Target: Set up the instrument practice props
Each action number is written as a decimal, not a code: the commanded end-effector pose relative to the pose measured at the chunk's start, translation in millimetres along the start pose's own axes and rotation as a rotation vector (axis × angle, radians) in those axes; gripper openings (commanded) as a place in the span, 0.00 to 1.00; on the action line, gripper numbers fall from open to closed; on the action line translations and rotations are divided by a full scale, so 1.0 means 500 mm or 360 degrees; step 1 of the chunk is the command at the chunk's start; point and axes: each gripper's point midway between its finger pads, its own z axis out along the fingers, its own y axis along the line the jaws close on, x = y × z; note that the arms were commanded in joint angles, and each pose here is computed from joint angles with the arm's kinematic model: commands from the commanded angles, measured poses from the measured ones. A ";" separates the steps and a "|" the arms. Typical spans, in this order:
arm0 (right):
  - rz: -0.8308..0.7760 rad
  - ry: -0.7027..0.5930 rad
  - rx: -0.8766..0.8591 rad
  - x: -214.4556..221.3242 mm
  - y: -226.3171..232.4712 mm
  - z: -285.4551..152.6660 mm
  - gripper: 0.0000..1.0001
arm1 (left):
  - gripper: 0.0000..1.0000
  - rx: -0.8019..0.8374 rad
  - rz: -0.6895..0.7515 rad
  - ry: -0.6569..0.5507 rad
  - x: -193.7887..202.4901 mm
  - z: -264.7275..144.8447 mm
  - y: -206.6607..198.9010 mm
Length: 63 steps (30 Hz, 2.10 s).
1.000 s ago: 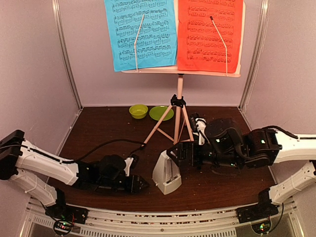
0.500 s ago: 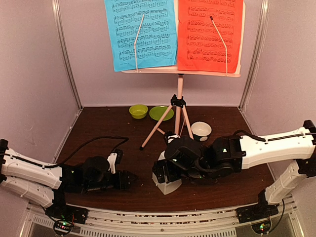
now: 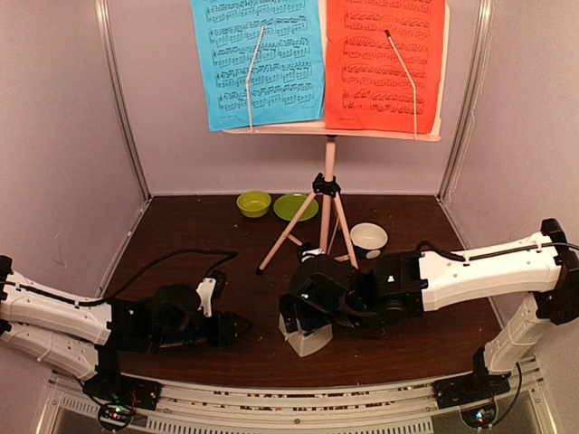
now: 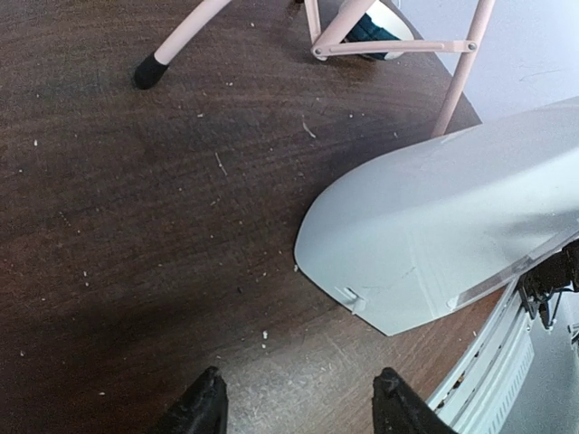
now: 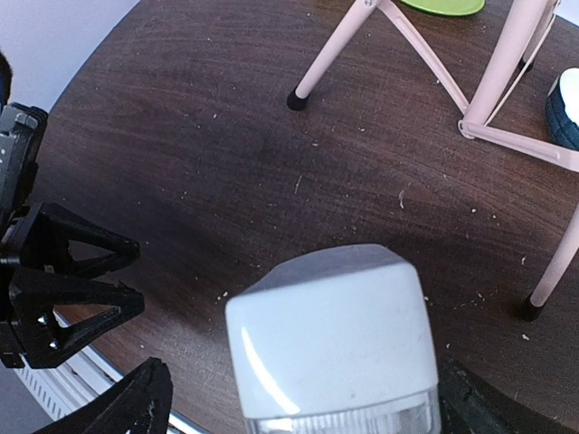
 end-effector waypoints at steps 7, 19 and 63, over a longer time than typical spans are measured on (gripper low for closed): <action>-0.0039 -0.0091 -0.0015 -0.055 -0.002 0.019 0.91 | 0.62 0.0029 0.0139 -0.0103 -0.042 -0.015 -0.021; -0.0040 -0.0076 -0.0086 -0.046 -0.019 0.019 0.62 | 0.84 0.0092 0.0550 -0.0188 -0.062 -0.029 -0.049; -0.0034 -0.0058 -0.0488 -0.057 0.011 -0.034 0.18 | 0.94 0.0320 0.1352 0.0122 0.091 0.136 -0.123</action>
